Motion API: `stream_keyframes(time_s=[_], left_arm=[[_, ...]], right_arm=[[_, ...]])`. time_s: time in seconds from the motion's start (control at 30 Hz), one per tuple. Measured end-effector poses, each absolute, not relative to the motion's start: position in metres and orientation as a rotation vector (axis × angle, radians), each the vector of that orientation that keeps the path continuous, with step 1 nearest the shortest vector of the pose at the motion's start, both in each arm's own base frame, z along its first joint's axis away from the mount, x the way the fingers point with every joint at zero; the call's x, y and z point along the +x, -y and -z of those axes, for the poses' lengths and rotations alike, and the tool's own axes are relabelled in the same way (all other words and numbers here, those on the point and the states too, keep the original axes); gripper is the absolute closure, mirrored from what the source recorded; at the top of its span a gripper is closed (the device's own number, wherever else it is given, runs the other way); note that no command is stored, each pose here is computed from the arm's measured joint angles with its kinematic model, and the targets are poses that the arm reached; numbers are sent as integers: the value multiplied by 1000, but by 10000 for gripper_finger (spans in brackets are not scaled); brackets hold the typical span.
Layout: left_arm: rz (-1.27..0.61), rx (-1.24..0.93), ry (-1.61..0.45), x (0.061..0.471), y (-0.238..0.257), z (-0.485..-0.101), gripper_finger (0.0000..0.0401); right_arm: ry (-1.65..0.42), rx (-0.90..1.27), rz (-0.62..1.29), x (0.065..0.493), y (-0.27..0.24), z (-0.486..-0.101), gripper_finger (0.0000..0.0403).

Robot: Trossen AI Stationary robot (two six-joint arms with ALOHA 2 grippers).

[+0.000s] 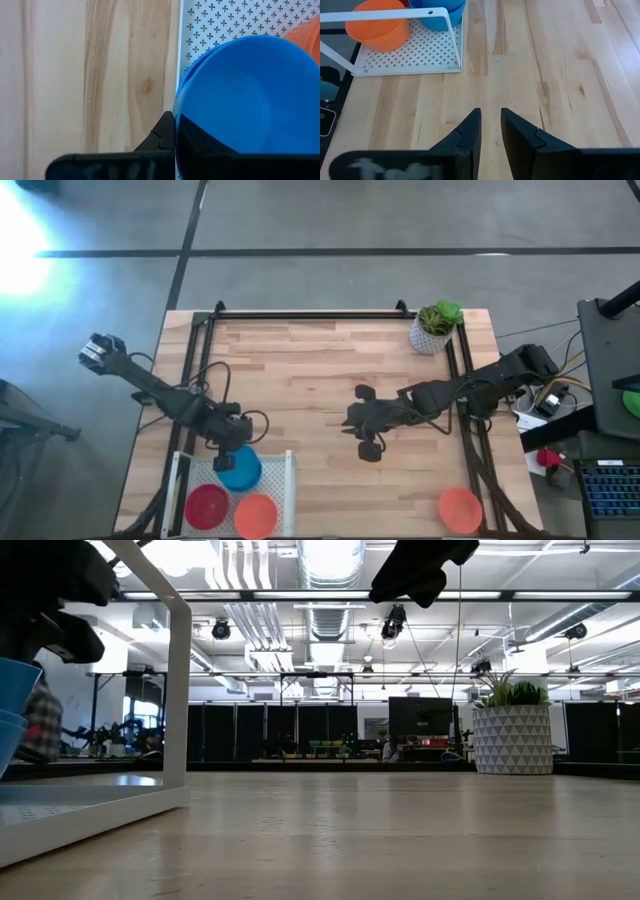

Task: Pick & Place Mini bowls
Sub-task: Stack the blue bowl on top of the blue bowl on the shelf

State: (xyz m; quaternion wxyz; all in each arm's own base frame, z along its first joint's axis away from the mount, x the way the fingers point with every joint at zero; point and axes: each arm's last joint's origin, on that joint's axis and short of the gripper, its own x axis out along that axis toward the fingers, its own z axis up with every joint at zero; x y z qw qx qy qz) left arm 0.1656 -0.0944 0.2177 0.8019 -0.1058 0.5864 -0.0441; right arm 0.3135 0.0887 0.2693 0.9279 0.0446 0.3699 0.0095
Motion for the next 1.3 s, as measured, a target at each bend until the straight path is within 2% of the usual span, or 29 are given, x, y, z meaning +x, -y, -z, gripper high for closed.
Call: stream_keyframes(time_s=[0.33,1.3], left_arm=[[66,-270,-1257,166,95,-218,401],[65,-344,-1262,167,96,-218,401]], right_arm=[[-754,93,-20,314,-89,-270,323],[-754,98,-19,314,-89,-270,335]])
